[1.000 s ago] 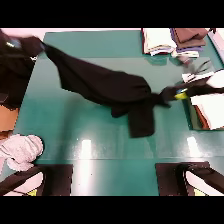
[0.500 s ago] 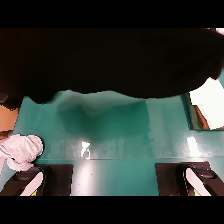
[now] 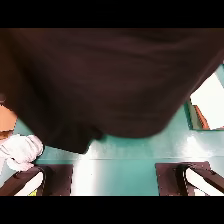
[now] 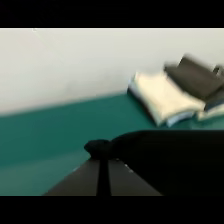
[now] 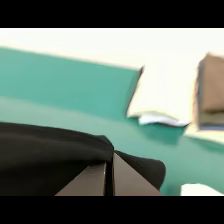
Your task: Fold the shirts.
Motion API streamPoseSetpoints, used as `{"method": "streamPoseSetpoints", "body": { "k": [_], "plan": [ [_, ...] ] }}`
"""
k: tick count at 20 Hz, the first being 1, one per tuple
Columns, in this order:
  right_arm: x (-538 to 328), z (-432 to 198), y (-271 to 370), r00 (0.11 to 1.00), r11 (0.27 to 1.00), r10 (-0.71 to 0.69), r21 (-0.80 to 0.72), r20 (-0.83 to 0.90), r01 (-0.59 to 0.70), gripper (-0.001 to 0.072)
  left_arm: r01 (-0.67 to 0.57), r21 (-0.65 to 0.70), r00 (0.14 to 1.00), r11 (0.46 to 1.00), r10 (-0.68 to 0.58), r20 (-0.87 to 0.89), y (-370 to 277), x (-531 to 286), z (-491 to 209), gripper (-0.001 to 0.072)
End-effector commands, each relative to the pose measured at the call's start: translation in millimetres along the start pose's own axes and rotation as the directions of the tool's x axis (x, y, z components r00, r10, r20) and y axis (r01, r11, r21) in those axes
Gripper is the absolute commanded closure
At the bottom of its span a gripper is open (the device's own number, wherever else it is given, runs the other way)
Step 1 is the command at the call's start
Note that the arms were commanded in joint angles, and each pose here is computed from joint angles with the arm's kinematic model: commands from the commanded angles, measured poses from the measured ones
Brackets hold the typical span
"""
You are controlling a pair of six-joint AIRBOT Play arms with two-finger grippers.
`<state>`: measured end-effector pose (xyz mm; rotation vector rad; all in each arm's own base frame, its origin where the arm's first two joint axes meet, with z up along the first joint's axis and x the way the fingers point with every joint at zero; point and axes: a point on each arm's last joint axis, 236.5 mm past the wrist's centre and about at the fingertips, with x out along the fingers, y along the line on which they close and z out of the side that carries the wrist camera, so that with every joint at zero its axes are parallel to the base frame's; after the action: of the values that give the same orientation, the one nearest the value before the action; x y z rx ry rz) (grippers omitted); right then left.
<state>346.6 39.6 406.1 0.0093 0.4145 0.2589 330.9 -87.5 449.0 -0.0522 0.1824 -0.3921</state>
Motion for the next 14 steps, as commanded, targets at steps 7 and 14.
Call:
{"method": "streamPoseSetpoints", "body": {
  "k": [7, 14],
  "plan": [
    [251, -184, -11, 0.788, 0.995, 0.093, 0.075, -0.608, -0.060, 0.0692, -0.156, -0.286, 0.763, 0.945, -0.069, -0.643, 105, 208, -308, 0.0681],
    [277, -234, -20, 0.697, 0.970, 0.202, 0.240, -0.688, -0.045, 0.0398, -0.266, -0.367, 0.652, 0.891, -0.114, -0.750, 133, 168, -330, 0.0163]
  ]
}}
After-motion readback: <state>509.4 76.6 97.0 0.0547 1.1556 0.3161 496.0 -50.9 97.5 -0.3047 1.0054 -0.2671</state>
